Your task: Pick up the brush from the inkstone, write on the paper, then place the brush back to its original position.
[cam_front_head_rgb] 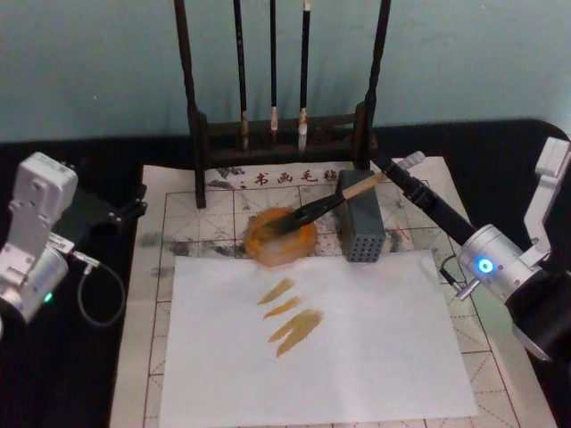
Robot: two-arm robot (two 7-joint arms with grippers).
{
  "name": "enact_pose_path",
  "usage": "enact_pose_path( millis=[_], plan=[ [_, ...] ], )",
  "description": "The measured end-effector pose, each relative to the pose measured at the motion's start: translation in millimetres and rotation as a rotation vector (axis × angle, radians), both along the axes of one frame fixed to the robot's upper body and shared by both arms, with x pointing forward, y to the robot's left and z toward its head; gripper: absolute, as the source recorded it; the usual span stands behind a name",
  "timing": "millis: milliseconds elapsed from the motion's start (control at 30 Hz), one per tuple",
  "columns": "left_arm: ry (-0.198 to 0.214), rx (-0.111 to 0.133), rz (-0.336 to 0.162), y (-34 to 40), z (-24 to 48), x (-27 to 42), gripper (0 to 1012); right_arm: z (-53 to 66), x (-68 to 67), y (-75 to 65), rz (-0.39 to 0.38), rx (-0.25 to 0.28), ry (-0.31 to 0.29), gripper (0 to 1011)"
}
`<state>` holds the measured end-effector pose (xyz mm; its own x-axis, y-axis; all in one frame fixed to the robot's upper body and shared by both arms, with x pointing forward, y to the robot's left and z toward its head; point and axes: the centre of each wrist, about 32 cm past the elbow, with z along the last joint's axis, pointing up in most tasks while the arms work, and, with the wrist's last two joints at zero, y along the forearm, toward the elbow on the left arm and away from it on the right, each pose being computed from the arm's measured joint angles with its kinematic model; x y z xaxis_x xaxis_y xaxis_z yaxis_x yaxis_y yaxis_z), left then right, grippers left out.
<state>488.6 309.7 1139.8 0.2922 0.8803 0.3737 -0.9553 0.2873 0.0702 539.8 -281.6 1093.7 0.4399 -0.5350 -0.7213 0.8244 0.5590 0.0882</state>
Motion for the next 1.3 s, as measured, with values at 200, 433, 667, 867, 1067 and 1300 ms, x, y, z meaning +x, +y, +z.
enact_pose_path(
  millis=[200, 433, 667, 867, 1067, 1300],
  plan=[
    [0.000, 0.000, 0.000, 0.0, 0.0, 0.0, 1001, 0.0, 0.0, 0.0, 0.000, 0.000, 0.000, 1000],
    [0.000, 0.000, 0.000, 0.0, 0.0, 0.0, 1001, 0.1, 0.0, 0.0, -0.001, 0.001, -0.001, 1000],
    [0.000, 0.000, 0.000, 0.0, 0.0, 0.0, 1001, 1.8, -1.8, -3.0, -0.016, -0.011, -0.018, 1000],
    [0.000, 0.000, 0.000, 0.0, 0.0, 0.0, 1001, 5.2, -8.4, -10.5, -0.017, -0.067, -0.040, 1000],
    [0.000, 0.000, 0.000, 0.0, 0.0, 0.0, 1001, 5.7, -17.8, -18.7, -0.022, -0.195, -0.096, 1000],
    [0.000, 0.000, 0.000, 0.0, 0.0, 0.0, 1001, 7.7, -30.4, -32.4, -0.024, -0.375, -0.169, 1000]
  ],
)
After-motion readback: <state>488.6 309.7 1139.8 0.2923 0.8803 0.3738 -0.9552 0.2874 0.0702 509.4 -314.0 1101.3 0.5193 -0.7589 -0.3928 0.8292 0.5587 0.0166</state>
